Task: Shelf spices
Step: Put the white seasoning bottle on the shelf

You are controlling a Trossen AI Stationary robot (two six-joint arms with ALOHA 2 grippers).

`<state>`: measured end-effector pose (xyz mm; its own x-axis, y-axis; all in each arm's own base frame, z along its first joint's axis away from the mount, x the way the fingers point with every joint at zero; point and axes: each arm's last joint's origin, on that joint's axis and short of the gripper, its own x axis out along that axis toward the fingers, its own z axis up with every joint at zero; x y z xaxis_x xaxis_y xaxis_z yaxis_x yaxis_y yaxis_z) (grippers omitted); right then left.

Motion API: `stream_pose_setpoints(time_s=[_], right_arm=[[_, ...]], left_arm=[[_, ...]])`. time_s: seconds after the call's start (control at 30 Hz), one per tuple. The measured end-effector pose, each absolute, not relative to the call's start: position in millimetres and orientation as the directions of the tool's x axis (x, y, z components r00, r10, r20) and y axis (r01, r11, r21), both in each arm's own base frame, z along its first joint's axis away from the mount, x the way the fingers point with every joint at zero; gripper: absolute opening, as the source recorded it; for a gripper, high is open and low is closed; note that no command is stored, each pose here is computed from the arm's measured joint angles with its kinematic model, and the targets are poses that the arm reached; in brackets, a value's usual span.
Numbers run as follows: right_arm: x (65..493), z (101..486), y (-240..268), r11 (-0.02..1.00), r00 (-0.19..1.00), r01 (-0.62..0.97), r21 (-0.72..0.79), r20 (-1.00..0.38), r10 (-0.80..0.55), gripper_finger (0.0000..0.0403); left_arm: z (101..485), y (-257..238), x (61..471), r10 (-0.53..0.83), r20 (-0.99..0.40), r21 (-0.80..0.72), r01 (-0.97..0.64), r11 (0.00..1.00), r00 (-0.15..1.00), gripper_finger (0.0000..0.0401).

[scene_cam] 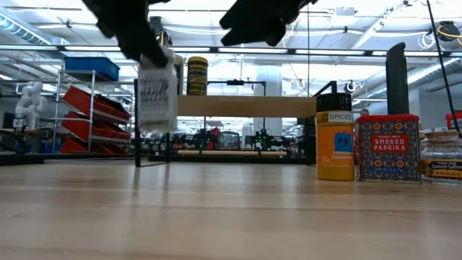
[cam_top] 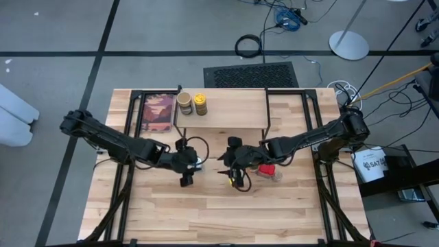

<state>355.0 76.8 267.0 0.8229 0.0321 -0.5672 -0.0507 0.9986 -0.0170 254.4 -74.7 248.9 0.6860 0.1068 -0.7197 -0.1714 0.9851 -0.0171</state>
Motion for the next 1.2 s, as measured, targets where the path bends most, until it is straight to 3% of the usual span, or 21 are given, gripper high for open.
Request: stream_pose_setpoints(time_s=[0.17, 0.4, 0.53, 1.2], right_arm=[[357.9, 262.5, 61.2, 1.0, 0.836, -0.007, -0.005, -0.549, 0.004, 0.0237], [368.6, 261.0, 51.6, 0.999, 0.872, -0.013, 0.03, -0.489, 0.026, 0.0325], [374.6, 257.6, 52.4, 0.998, 0.884, -0.041, 0.052, -0.464, 0.06, 0.0355], [396.5, 236.6, 51.8, 0.998, 0.919, -0.027, 0.053, -0.391, 0.046, 0.0351]], left_arm=[[270.7, -75.2, 254.8, 0.088, -0.669, -0.025, -0.14, 0.99, 0.738, 0.0215], [285.3, -75.3, 255.9, 0.081, -0.63, -0.007, -0.109, 0.994, 0.773, 0.0215], [288.6, -74.3, 256.8, 0.097, -0.619, 0.006, -0.119, 0.993, 0.779, 0.0215], [289.2, -73.3, 257.4, 0.105, -0.615, 0.012, -0.124, 0.992, 0.782, 0.0215]])
